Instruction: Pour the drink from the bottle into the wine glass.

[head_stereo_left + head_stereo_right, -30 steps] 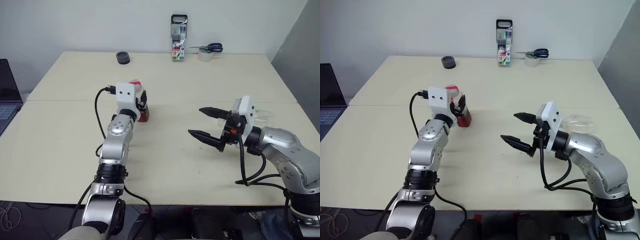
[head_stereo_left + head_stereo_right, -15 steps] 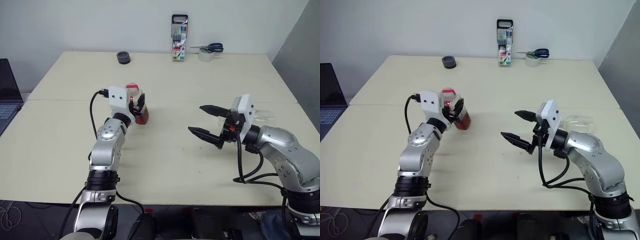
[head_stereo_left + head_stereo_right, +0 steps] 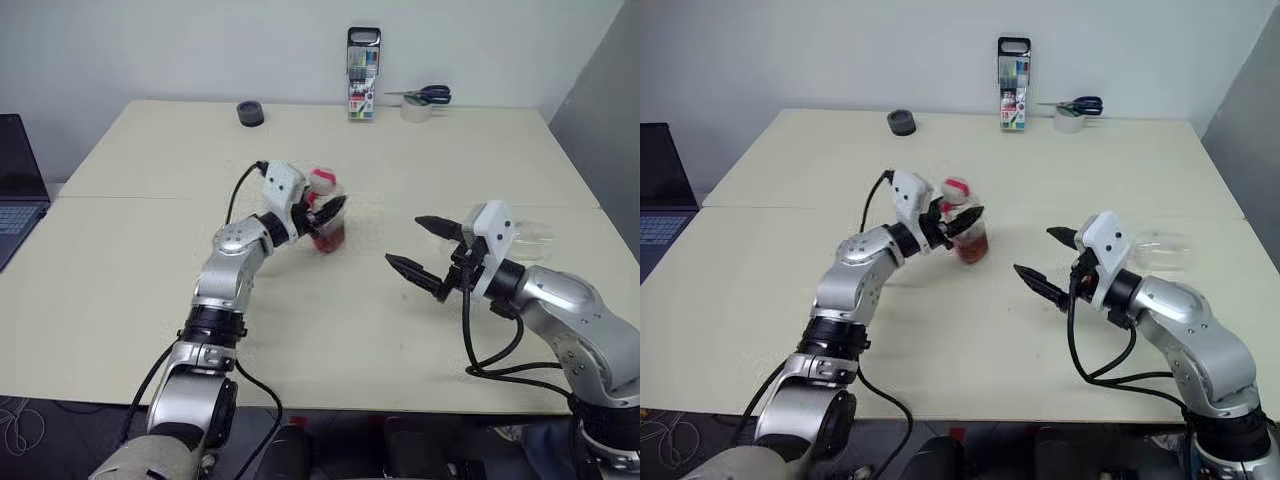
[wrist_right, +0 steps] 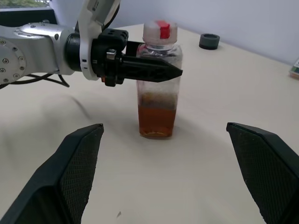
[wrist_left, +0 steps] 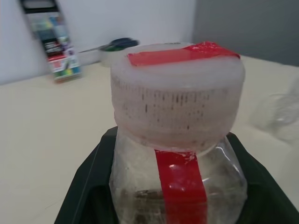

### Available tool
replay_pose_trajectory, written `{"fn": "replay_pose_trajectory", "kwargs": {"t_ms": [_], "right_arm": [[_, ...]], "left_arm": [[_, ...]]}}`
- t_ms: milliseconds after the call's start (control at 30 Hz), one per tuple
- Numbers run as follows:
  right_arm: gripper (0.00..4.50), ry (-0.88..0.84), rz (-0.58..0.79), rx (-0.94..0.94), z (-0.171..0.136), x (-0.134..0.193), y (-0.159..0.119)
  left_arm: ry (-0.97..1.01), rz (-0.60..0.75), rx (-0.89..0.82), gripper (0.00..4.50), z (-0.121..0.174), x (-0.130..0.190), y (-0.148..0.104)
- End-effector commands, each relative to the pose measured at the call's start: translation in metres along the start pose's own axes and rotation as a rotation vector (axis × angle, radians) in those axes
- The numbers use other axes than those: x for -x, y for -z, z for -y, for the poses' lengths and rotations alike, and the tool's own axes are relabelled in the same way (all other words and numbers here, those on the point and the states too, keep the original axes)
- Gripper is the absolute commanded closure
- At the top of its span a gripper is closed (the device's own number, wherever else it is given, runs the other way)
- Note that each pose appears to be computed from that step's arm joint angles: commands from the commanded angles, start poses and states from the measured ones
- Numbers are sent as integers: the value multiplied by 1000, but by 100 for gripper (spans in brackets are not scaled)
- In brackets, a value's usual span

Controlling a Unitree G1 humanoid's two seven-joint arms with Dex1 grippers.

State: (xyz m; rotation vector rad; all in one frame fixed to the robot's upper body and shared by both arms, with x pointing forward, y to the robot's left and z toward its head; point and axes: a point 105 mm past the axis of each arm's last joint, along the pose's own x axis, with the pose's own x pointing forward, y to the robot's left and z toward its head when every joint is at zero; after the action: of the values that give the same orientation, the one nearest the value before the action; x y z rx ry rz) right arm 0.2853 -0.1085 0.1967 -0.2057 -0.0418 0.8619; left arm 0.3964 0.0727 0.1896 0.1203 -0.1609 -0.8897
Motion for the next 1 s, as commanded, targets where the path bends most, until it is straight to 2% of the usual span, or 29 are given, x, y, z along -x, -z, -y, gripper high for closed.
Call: {"fn": "replay_pose_trajectory", "kwargs": {"t_ms": [33,333,767,867,1000], "right_arm": [[0,-3,41,19,-6,5,-23],[0,81,93,24,-7,-19,-50],[0,148,104,36,-1,-31,-48],[60,165,118,32,3,-32,-49],[204,152,141,31,2,-32,-52]], "left_arm": [[240,85,-114,243,31,-16,-24],[527,128,-165,245,68,-32,-27],[585,130,-168,245,72,-34,-25],[590,126,-171,245,73,-33,-23],[591,121,-168,246,73,-31,-21]]}}
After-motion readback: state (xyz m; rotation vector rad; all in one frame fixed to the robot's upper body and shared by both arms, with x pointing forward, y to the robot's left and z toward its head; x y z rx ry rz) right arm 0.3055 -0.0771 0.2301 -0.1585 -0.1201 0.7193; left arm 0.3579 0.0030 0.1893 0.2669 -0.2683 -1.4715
